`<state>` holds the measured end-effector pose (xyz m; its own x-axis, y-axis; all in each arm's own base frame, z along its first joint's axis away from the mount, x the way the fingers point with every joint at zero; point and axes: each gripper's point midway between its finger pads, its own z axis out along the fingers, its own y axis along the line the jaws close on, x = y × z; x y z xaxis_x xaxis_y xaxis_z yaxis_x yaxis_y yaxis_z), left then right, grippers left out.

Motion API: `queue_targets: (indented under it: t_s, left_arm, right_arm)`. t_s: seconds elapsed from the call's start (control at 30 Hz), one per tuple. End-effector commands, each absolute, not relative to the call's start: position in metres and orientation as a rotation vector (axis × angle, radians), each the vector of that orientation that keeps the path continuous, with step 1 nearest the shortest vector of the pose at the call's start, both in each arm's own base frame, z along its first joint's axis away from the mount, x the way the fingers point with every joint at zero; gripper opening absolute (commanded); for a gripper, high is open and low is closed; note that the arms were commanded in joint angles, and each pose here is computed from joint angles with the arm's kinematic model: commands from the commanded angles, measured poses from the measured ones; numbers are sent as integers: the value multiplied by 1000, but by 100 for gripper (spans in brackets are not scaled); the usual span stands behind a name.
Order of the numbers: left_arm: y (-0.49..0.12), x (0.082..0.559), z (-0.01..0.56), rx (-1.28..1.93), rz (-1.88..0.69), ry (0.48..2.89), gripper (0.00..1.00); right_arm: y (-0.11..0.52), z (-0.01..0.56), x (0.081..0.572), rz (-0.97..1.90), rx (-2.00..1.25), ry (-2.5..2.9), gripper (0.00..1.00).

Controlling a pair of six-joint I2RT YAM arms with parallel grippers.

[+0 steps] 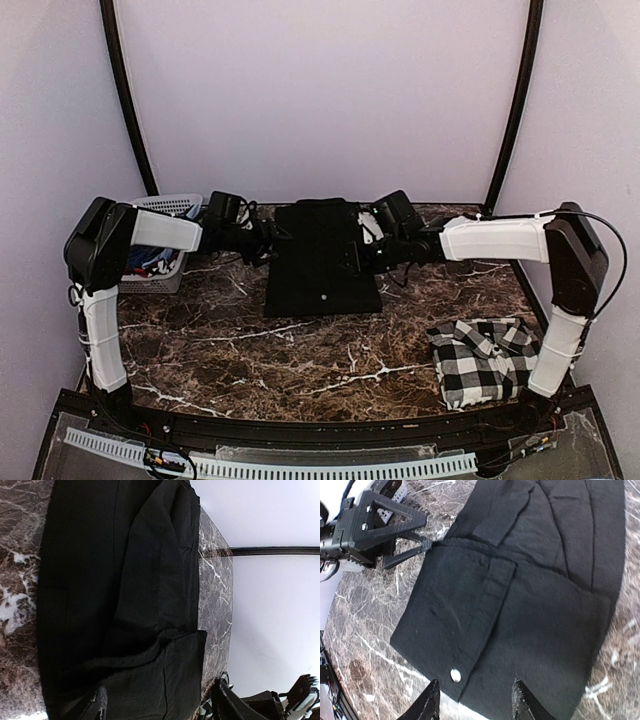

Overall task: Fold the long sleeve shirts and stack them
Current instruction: Fold the rectangle-folded shirt at the center of the board, then smooth out the 2/3-rectangle-folded shirt at the center of the board.

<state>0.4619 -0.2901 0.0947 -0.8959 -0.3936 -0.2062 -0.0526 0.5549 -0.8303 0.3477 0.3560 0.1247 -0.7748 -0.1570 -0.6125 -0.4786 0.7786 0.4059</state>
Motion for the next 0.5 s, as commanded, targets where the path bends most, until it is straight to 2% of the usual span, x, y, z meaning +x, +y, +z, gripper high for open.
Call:
queue_targets:
  t_s: [0.0, 0.1, 0.17, 0.23, 0.3, 0.47]
  left_arm:
    - [-277, 461, 136, -296, -1178, 2368, 70]
    - [-264, 450, 139, -298, -1109, 2368, 68]
    - [-260, 440, 141, -282, -1095, 2379, 61]
    - [-259, 430, 145, -252, -1112, 2381, 49]
    - [-260, 422, 140, -227, -1127, 2394, 41]
    - [-278, 412, 131, -145, -1169, 2430, 29]
  right_arm:
    - [381, 132, 365, 712, -504, 2365, 44]
    - [392, 115, 377, 666, -497, 2406, 41]
    - [397, 106, 387, 627, -484, 2426, 40]
    - [402, 96, 398, 587, -478, 2438, 39]
    - [405, 83, 407, 545, -483, 2452, 39]
    - [409, 52, 432, 426, -466, 2491, 39]
